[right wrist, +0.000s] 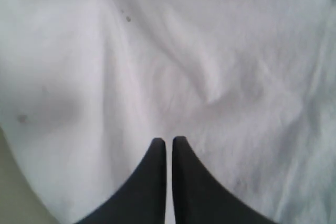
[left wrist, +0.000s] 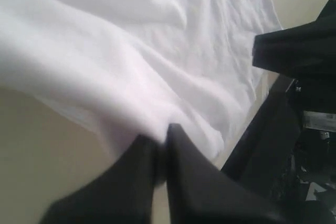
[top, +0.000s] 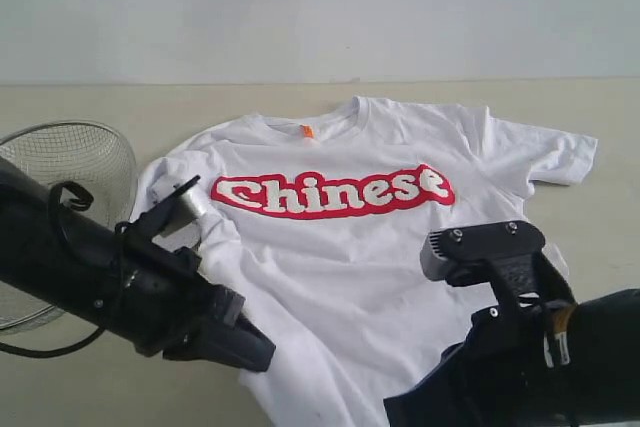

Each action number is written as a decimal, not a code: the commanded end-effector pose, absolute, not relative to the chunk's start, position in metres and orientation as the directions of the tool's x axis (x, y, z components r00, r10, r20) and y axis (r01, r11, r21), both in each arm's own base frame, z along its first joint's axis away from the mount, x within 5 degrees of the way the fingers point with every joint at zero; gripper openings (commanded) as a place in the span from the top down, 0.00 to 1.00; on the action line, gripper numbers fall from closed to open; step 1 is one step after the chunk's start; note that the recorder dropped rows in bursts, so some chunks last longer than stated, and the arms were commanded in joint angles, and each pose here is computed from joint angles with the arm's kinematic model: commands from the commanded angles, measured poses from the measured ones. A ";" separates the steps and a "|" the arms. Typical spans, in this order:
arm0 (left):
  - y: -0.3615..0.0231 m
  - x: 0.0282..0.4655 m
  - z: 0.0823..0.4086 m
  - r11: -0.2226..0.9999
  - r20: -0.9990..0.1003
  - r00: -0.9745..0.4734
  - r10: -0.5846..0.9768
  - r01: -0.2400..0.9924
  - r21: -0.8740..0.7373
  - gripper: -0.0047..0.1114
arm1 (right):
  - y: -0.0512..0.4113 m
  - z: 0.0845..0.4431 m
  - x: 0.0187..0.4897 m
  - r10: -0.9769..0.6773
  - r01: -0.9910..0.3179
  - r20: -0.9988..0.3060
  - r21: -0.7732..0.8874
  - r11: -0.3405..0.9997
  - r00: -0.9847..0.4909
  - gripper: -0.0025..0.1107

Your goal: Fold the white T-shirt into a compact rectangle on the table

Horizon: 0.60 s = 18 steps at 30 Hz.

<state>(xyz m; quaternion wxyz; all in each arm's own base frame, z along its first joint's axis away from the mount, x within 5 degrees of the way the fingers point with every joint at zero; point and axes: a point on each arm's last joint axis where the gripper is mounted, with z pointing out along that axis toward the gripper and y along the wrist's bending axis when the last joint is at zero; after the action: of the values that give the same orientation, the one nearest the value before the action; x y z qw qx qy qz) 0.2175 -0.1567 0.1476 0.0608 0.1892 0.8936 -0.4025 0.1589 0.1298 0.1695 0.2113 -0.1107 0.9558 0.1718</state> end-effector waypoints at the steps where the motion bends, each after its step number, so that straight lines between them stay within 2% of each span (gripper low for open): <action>1: -0.159 0.223 0.166 0.600 -0.292 -0.914 0.282 0.406 -0.689 0.92 | 0.130 0.155 0.162 -0.167 -0.285 -0.408 0.248 0.926 -0.898 0.98; 11: -0.156 0.234 0.162 0.666 -0.337 -0.908 0.249 0.413 -0.621 0.92 | 0.132 0.150 0.164 -0.160 -0.276 -0.406 0.246 0.929 -0.900 0.98; 18: -0.162 0.243 0.137 0.631 -0.365 -0.896 0.254 0.439 -0.639 0.92 | 0.132 0.151 0.166 -0.146 -0.269 -0.417 0.253 0.929 -0.897 0.98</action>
<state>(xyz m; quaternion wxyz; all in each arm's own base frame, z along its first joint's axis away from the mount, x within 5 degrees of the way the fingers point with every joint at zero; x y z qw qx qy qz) 0.2367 -0.1587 0.1451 0.1028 0.1923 0.9014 -0.3741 0.1656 0.1333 0.1523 0.1967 -0.1070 0.9621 0.1554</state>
